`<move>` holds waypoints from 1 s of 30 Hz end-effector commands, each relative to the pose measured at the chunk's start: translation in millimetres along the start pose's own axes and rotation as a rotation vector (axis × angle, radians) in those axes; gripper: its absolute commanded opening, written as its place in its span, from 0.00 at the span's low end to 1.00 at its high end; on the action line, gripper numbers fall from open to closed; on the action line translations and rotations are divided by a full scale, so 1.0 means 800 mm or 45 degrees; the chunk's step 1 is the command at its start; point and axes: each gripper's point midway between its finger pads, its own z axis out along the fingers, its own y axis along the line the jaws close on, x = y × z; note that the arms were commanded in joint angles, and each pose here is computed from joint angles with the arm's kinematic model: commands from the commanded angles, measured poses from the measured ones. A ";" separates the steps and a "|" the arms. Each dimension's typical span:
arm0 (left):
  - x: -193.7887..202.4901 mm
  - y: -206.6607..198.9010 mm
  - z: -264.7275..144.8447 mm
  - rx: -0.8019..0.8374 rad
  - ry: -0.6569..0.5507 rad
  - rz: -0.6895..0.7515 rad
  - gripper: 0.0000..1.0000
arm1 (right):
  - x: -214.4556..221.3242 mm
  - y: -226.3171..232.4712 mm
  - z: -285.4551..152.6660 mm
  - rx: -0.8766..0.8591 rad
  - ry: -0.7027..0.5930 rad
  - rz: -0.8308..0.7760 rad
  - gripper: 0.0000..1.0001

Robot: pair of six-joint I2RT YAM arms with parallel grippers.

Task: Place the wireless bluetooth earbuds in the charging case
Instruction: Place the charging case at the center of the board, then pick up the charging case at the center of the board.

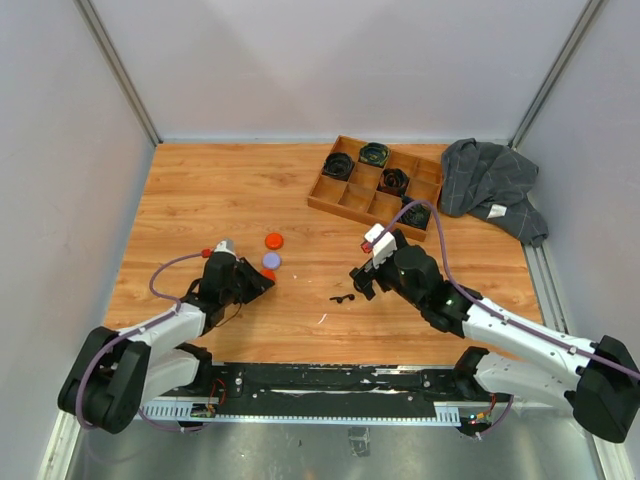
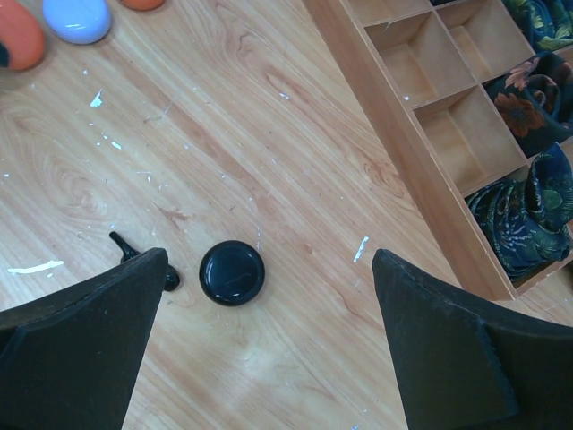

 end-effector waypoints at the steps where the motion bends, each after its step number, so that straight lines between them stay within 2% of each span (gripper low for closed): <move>1: -0.017 0.003 0.008 -0.036 -0.018 -0.062 0.20 | -0.006 -0.013 0.003 0.072 -0.024 0.051 0.99; 6: -0.030 0.016 0.013 -0.093 -0.034 -0.086 0.34 | -0.003 -0.010 0.006 0.061 -0.005 0.056 0.99; 10: -0.037 0.023 0.008 -0.136 -0.067 -0.091 0.59 | -0.002 -0.011 0.006 0.069 0.011 0.061 0.99; 18: -0.059 0.030 -0.014 -0.214 -0.163 -0.025 0.90 | -0.002 -0.013 0.010 0.087 0.050 0.094 0.99; 24: -0.074 0.012 -0.033 -0.188 -0.198 0.064 0.97 | 0.020 -0.014 0.018 0.109 0.239 0.153 0.98; 30: -0.067 -0.037 -0.040 -0.048 -0.233 0.260 0.97 | 0.047 -0.009 0.022 0.116 0.434 0.218 0.93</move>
